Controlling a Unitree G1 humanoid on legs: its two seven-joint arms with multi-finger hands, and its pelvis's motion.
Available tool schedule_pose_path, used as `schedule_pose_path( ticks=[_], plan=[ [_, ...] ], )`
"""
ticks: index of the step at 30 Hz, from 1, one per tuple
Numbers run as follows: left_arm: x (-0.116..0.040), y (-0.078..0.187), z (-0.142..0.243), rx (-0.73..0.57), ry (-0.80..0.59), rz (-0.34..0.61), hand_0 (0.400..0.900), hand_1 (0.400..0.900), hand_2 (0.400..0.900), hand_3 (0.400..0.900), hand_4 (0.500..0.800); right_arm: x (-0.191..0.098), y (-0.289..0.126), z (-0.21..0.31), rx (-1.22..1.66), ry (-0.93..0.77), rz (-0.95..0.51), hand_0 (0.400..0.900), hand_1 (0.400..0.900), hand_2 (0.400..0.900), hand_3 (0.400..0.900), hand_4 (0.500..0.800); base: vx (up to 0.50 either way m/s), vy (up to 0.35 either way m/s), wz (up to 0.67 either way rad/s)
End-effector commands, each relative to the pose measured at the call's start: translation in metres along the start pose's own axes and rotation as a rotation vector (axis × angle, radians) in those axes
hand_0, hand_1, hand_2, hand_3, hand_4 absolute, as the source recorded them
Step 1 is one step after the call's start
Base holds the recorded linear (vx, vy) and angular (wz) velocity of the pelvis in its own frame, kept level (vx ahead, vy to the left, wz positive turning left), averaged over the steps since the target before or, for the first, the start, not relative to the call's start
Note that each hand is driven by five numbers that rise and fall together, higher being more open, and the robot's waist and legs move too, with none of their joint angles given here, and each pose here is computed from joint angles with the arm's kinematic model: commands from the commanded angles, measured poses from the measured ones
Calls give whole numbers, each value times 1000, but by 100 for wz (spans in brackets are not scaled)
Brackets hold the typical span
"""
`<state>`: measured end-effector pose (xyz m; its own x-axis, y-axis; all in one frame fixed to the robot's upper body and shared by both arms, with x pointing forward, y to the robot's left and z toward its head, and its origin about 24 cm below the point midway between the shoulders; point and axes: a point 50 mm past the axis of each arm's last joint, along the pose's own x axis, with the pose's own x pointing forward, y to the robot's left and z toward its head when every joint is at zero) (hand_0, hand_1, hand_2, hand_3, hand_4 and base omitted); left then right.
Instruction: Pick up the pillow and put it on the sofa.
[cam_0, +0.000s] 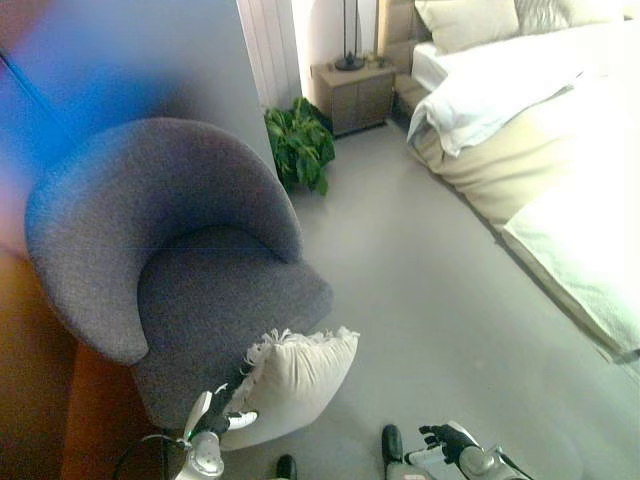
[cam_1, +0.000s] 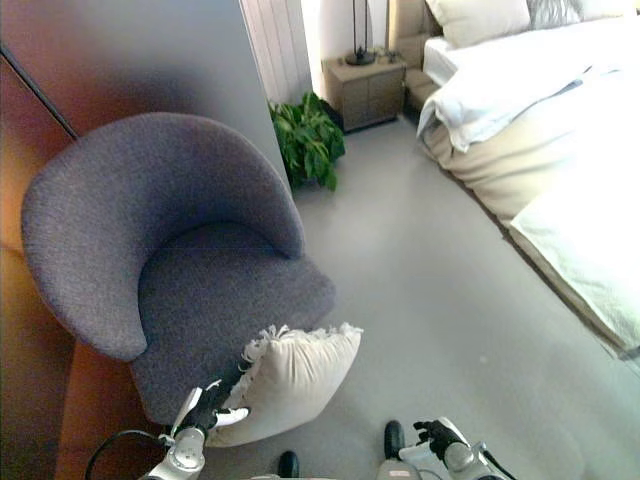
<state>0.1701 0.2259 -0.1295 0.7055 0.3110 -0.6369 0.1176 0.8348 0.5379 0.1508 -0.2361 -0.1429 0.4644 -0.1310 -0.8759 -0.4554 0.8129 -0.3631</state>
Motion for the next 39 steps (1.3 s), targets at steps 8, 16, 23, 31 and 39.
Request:
schedule_pose_path(
  ticks=[8, 16, 23, 31, 39],
  plan=[
    [27, 41, 72, -73, -133, 219, 900, 900, 900, 900, 800, 4, -24, 41, -45, -99, -85, 900, 900, 900, 900, 800, -26, -7, -4],
    [31, 52, 97, -109, -179, 256, 900, 900, 900, 900, 800, 4, -32, 71, -58, -171, -113, 900, 900, 900, 900, 800, -53, -20, -3],
    [35, 66, 122, -143, -217, 281, 900, 900, 900, 900, 800, 1, -40, 101, -61, -254, -145, 900, 900, 900, 900, 800, -63, -23, -2],
    [37, 82, 146, -192, -259, 303, 900, 900, 900, 900, 800, -4, -48, 131, -68, -328, -175, 900, 900, 900, 900, 800, -38, -15, -4],
    [37, 100, 170, -265, -298, 350, 900, 900, 900, 900, 800, -10, -54, 155, -81, -391, -191, 900, 900, 900, 900, 800, -38, -28, -2]
  ],
)
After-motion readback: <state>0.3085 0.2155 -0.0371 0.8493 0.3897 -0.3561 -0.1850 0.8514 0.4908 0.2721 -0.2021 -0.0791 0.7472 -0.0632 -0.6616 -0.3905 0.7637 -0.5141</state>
